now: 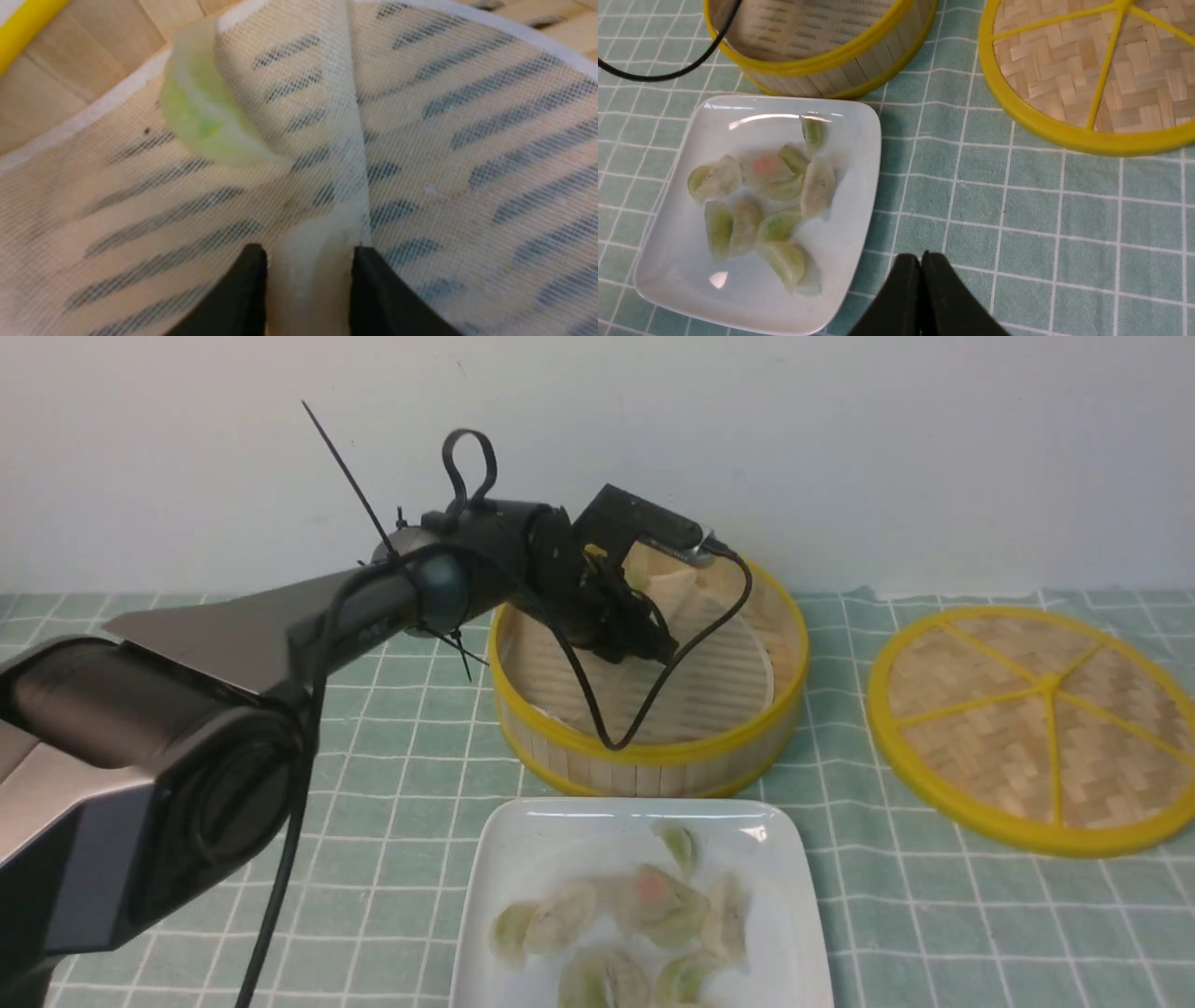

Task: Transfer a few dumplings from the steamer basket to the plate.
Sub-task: Use the left arm to grab a dumpling from the steamer, then use the left arm to put the dumpling into the plate

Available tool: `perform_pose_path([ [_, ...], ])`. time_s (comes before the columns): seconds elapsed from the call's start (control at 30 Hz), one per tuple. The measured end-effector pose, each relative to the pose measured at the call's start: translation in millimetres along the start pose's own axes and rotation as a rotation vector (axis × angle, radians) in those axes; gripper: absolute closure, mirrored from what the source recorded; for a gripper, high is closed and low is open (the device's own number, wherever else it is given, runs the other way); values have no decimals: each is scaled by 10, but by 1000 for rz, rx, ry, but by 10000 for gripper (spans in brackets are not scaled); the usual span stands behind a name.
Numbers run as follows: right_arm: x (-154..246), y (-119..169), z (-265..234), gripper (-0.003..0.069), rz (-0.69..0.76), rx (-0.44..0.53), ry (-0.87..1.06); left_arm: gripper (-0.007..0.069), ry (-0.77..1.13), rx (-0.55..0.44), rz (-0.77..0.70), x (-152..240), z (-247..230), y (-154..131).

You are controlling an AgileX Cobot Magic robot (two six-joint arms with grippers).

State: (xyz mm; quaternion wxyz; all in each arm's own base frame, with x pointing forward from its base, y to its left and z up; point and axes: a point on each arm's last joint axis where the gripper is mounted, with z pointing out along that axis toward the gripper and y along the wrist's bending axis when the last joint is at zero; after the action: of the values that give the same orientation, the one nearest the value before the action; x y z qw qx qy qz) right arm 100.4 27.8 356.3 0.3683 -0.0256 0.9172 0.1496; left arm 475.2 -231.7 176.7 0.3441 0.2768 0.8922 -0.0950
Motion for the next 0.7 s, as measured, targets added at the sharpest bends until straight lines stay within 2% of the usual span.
perform_pose_path([
  [0.2,1,0,0,672,0,0,1,419,-38,10,12,-303,-620,-29],
  [0.37,24,1,0,672,1,-2,26,419,131,77,28,-336,-1306,-124],
  [0.47,29,2,0,672,1,-2,32,419,275,146,38,-229,-1602,-202],
  [0.6,44,6,-1,672,3,-6,49,419,364,216,6,-6,-1662,-287],
  [0.7,57,4,-2,672,1,-4,63,419,544,289,-28,513,-1524,-467],
])
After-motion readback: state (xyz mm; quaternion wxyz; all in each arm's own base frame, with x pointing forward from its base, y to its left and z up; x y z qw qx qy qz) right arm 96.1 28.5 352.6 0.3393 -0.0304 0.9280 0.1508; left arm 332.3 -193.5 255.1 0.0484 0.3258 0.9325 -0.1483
